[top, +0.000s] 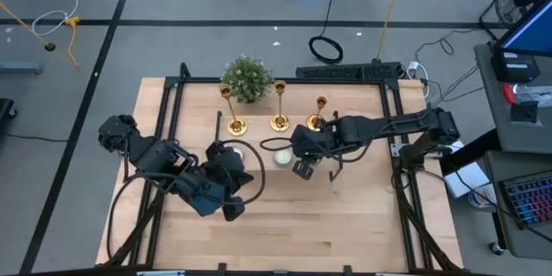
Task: Stock candles and holders on shelf
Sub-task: Align the red scented candle with the other scented candles on the shelf
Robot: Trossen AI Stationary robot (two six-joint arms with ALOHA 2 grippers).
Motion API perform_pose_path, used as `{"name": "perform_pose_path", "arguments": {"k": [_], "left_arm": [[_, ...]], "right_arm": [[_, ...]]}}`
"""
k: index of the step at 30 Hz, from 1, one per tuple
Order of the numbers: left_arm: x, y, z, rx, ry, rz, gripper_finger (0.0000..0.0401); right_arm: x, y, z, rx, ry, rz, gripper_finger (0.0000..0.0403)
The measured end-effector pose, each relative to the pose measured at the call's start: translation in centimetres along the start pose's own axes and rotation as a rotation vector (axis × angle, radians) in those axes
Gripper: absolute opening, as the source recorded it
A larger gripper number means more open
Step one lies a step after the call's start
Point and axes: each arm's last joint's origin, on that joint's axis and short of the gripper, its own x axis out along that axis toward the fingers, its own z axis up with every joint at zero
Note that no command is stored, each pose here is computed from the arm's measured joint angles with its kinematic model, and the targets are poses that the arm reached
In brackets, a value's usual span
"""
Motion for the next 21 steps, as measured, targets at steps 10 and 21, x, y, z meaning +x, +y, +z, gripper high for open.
{"name": "perform_pose_path", "arguments": {"k": [10,21], "left_arm": [[0.01,0.05,0.05,-0.001,-0.013,0.013,0.0006],[0.01,0.05,0.06,-0.008,-0.014,0.014,0.0010]], "right_arm": [[-0.09,-0.35,-0.44,0.000,0.044,-0.029,0.0000],[-0.94,0.32,0.35,-0.003,-0.042,0.033,0.0000]]}}
